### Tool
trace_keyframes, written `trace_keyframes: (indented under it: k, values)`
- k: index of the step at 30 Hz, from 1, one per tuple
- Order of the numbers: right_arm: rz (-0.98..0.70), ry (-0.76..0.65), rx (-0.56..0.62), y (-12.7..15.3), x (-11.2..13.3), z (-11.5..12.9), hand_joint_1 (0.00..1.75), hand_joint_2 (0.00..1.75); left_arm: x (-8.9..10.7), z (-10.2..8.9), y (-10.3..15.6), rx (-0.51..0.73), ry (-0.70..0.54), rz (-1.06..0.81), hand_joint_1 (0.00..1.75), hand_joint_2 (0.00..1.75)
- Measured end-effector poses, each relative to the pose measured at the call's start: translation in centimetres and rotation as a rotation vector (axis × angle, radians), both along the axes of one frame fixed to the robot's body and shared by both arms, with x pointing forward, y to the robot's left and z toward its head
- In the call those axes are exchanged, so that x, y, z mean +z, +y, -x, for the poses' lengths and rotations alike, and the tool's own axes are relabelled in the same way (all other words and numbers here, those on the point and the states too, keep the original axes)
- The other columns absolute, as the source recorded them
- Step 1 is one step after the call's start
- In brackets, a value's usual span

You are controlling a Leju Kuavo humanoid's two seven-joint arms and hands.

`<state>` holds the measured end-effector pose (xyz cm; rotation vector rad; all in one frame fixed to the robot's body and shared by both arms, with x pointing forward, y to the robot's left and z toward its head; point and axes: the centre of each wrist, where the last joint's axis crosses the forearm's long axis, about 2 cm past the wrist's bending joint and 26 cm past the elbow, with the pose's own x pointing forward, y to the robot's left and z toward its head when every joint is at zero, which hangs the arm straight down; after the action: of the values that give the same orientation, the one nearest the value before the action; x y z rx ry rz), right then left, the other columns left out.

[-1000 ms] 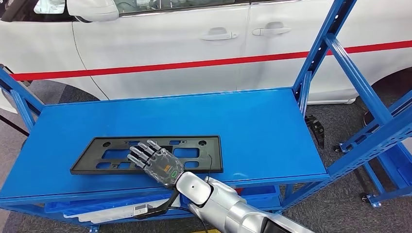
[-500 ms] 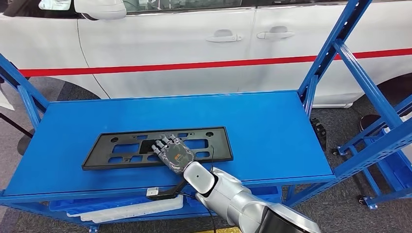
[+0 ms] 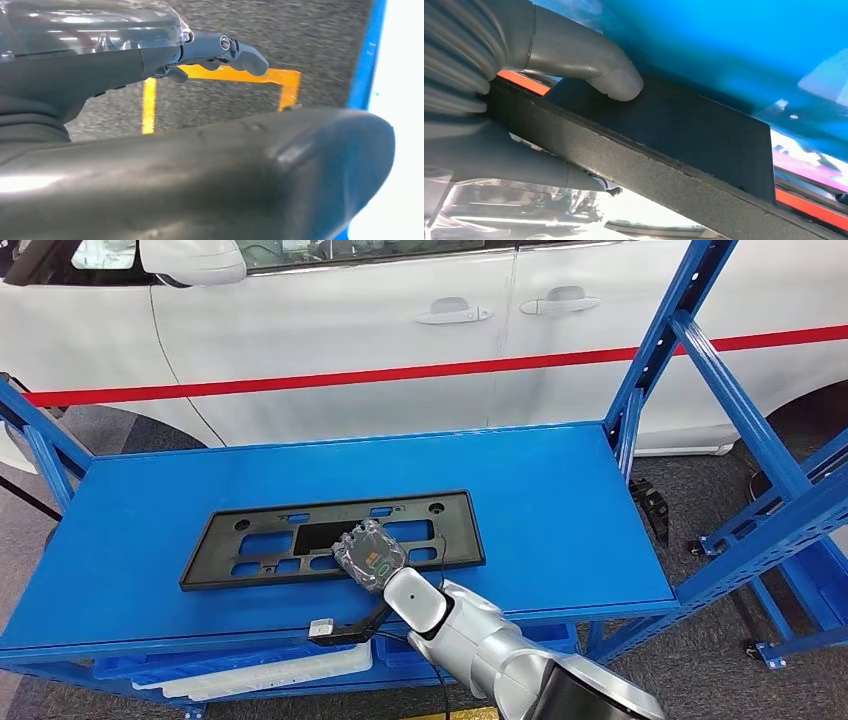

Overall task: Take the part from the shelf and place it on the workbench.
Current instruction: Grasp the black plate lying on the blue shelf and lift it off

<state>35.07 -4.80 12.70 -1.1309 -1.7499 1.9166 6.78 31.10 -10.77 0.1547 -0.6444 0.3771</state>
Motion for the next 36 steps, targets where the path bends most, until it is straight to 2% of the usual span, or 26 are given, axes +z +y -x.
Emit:
trace_keyframes:
  k: [6,10,20,23,26,30,33,36]
  values:
    - [-0.04,0.005,0.002,-0.3,0.2,-0.4,1.75,1.75,0.0,-0.1,0.1,-0.014,-0.031,-0.013,0.0,0.0]
    - [-0.153,0.01,0.031,-0.6,0.8,-0.8,1.75,1.75,0.0,0.0,0.0,-0.017,-0.031,-0.015,0.0,0.0]
    - [-0.694,0.044,0.225,-1.2,4.6,-2.0,1.75,1.75,-0.1,0.6,0.1,-0.021,-0.025,-0.019,0.0,0.0]
    - [-0.969,0.109,0.287,-2.0,6.4,-1.4,1.75,1.75,-0.1,0.8,0.1,-0.022,-0.023,-0.009,0.0,0.0]
    - [-1.316,0.239,0.458,-3.2,8.9,-0.6,1.75,1.75,-0.1,0.9,0.2,-0.018,-0.025,0.0,0.0,0.0]
    - [-1.631,0.475,0.801,-5.6,11.8,1.5,1.75,1.75,-0.2,1.3,0.3,-0.008,-0.019,0.002,0.0,0.0]
    - [-1.695,0.601,1.06,-7.1,14.1,3.0,1.75,1.75,-0.2,1.4,0.3,0.001,-0.021,0.007,0.0,0.0]
    - [-1.688,0.637,1.19,-8.3,15.3,4.2,1.75,1.75,-0.2,1.4,0.4,0.005,-0.025,0.007,0.0,0.0]
